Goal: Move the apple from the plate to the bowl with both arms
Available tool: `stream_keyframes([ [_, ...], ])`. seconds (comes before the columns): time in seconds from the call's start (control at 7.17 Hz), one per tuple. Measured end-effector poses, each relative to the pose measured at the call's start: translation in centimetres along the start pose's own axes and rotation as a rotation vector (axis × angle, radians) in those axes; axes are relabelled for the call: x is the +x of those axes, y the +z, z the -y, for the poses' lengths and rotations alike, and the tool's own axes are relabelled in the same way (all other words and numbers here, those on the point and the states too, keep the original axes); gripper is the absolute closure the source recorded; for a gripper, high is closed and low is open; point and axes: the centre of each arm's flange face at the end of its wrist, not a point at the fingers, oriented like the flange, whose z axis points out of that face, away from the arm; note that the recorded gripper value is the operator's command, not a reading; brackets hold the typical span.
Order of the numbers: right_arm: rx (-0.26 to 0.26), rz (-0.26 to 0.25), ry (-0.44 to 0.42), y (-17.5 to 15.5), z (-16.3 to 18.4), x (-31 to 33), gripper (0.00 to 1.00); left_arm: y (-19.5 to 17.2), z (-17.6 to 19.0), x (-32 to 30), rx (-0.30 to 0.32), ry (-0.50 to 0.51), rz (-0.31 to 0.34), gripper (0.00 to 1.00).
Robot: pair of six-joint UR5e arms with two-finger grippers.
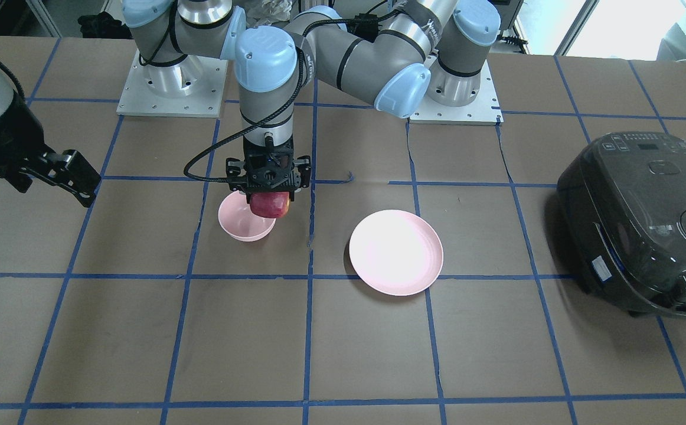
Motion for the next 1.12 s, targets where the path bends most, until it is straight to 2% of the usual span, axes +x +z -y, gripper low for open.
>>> stream_keyframes([
  [0.56, 0.023, 0.006, 0.007, -0.9, -0.1, 0.3, 0.00, 3.2, -1.5, 4.5, -0.003, -0.006, 0.010, 0.97],
  [0.7, 0.025, 0.006, 0.010, -0.9, -0.1, 0.3, 0.00, 4.3, -1.7, 4.8, -0.001, 0.005, 0.024, 0.93],
  [0.84, 0.025, 0.006, 0.015, -0.9, -0.1, 0.3, 0.00, 5.0, -1.7, 4.9, 0.005, 0.020, 0.041, 0.70],
  [0.98, 0.024, 0.005, 0.017, -0.8, -0.2, 0.3, 0.00, 5.5, -1.6, 4.8, 0.010, 0.033, 0.054, 0.39],
  [1.12, 0.025, 0.005, 0.017, -0.9, -0.3, 0.3, 0.00, 5.7, -1.5, 4.7, 0.017, 0.039, 0.064, 0.16],
])
